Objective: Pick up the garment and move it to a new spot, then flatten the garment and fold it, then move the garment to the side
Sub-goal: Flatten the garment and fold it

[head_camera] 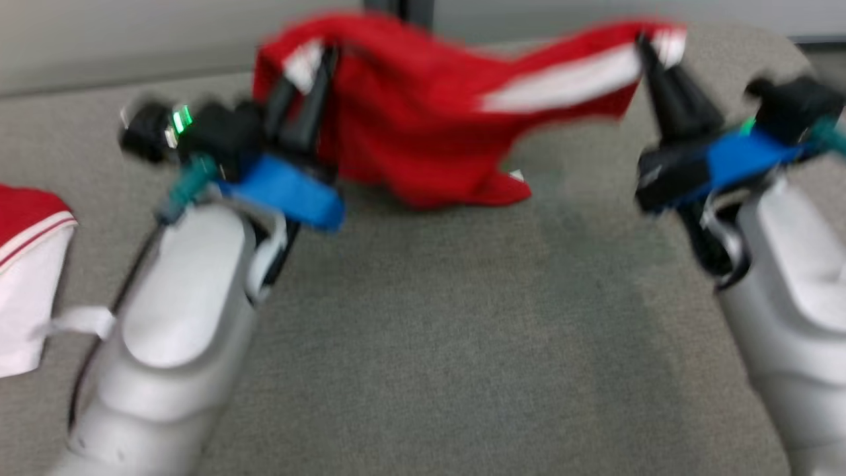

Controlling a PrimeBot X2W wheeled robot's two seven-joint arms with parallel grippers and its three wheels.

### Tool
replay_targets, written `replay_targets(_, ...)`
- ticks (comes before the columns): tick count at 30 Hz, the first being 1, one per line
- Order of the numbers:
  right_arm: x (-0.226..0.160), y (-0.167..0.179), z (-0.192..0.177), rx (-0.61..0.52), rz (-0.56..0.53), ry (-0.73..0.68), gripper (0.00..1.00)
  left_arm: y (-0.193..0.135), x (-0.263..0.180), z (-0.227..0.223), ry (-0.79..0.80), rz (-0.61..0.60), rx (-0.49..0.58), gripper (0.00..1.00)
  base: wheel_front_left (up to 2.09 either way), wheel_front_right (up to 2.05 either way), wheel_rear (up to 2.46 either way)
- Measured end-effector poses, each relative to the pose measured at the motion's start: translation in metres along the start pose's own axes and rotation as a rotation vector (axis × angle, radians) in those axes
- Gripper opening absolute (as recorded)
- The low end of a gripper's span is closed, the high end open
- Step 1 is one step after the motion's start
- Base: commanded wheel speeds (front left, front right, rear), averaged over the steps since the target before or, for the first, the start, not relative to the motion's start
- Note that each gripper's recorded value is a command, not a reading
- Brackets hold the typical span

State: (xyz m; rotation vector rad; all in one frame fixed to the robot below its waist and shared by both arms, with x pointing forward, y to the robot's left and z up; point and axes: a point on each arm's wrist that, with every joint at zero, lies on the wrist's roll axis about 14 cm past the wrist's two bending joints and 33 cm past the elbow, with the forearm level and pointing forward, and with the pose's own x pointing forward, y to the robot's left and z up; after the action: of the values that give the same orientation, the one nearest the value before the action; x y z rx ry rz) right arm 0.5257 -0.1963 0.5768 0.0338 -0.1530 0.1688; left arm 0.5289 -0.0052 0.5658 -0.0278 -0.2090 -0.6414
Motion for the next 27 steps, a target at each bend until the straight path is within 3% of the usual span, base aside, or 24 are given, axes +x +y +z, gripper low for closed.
replay_targets(5,0.056,-0.023,0.034,-0.005,-0.018,-0.087,0.0,0.025,0.058,0.032,-0.102,-0.013,0.027,0.0,0.0,0.0,0.0)
replay_targets(10,0.102,-0.044,0.061,0.074,-0.056,-0.17,0.0,0.043,0.103,0.051,-0.167,-0.026,0.03,0.0,0.0,0.0,0.0)
replay_targets(19,0.147,-0.072,0.09,0.123,-0.113,-0.236,0.0,0.053,0.147,0.097,-0.288,-0.048,0.055,0.0,0.0,0.0,0.0)
replay_targets(23,0.153,-0.07,0.082,0.14,-0.112,-0.227,0.0,0.052,0.153,0.095,-0.283,-0.058,0.047,0.0,0.0,0.0,0.0)
replay_targets(27,0.149,-0.06,0.049,0.131,-0.09,-0.164,0.0,0.051,0.149,0.059,-0.21,-0.055,0.007,0.0,0.0,0.0,0.0)
